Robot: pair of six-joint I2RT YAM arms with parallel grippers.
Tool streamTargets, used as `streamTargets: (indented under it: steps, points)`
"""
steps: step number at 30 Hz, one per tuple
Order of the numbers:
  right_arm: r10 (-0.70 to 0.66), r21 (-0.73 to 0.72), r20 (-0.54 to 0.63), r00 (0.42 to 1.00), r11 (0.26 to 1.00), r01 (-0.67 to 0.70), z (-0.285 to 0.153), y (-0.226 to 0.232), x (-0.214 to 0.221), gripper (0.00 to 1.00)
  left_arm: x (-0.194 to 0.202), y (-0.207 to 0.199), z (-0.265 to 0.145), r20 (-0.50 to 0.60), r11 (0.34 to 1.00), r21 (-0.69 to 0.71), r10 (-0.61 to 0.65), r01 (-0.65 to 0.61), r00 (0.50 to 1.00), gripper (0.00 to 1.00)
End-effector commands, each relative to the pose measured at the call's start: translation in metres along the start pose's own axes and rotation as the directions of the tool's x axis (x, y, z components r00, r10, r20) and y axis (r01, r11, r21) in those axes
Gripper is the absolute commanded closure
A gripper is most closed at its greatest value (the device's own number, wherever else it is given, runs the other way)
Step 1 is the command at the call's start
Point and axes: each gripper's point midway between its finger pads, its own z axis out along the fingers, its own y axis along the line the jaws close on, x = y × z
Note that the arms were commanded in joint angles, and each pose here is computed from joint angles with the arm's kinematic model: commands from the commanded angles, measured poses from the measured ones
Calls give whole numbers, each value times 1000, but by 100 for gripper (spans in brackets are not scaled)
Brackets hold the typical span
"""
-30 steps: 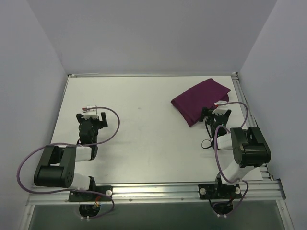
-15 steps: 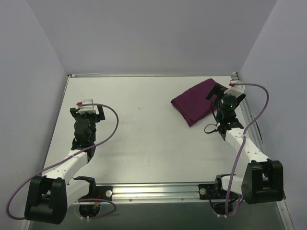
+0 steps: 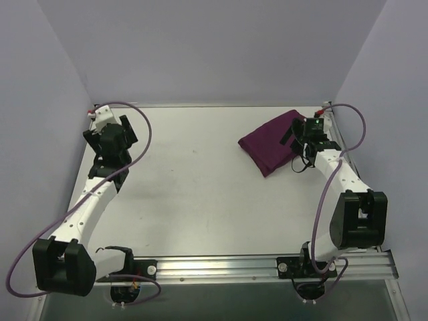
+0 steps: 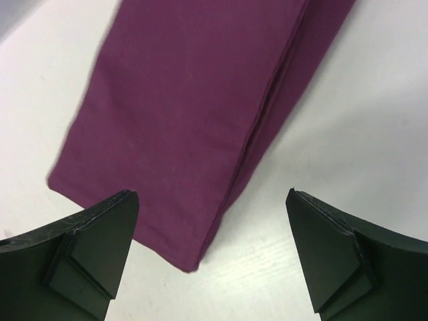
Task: Open and lay out the surgical kit
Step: Move the surgical kit at the center of the board.
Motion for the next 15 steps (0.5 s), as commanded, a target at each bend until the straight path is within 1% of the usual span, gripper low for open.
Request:
streamTargets:
  steps: [1, 2, 3, 4, 6, 7, 8, 9, 10, 12, 13, 14, 15]
  points:
    - [23, -6, -148, 989, 1000, -25, -4, 4, 23, 1, 34, 9, -14, -289, 997, -63, 18, -38, 957, 6]
    - [35, -23, -170, 985, 999, -39, -3, 4, 24, 1, 39, 4, -15, -339, 999, -46, 8, -25, 941, 6]
    - [63, -8, -182, 981, 998, -66, 1, -5, 23, 1, 45, 3, -14, -392, 999, -30, 12, -26, 920, 6]
    - [94, -5, -198, 976, 995, -96, 3, -8, 24, 1, 56, -6, -17, -480, 1000, 7, 30, -31, 877, 6]
    - [133, -55, -247, 960, 987, -151, 7, -9, 31, 5, 70, -11, -17, -571, 1000, 13, 6, 1, 821, 6]
    - [156, -44, -249, 956, 984, -172, 10, -18, 30, 6, 87, -13, -17, -639, 999, 33, 0, 27, 770, 6]
    - [160, -30, -261, 952, 984, -173, 12, -22, 33, 6, 88, -17, -16, -650, 998, 24, -33, 64, 759, 6]
    - [166, -21, -279, 946, 984, -179, 16, -25, 38, 7, 92, -20, -16, -660, 995, 42, -39, 88, 750, 6]
    - [164, -29, -292, 942, 983, -181, 17, -27, 41, 6, 89, -31, -14, -655, 986, 89, -51, 143, 754, 6]
    - [162, -66, -312, 936, 979, -191, 26, -24, 47, 7, 88, -39, -14, -653, 977, 119, -57, 176, 755, 6]
    - [159, -71, -310, 937, 979, -190, 29, -24, 47, 7, 84, -46, -9, -642, 970, 143, -60, 196, 765, 6]
    - [155, -80, -299, 941, 979, -187, 33, -23, 45, 7, 84, -58, -11, -651, 954, 201, -39, 222, 758, 6]
    - [150, -83, -302, 941, 980, -183, 40, -23, 46, 8, 77, -69, -8, -643, 942, 238, -28, 235, 765, 6]
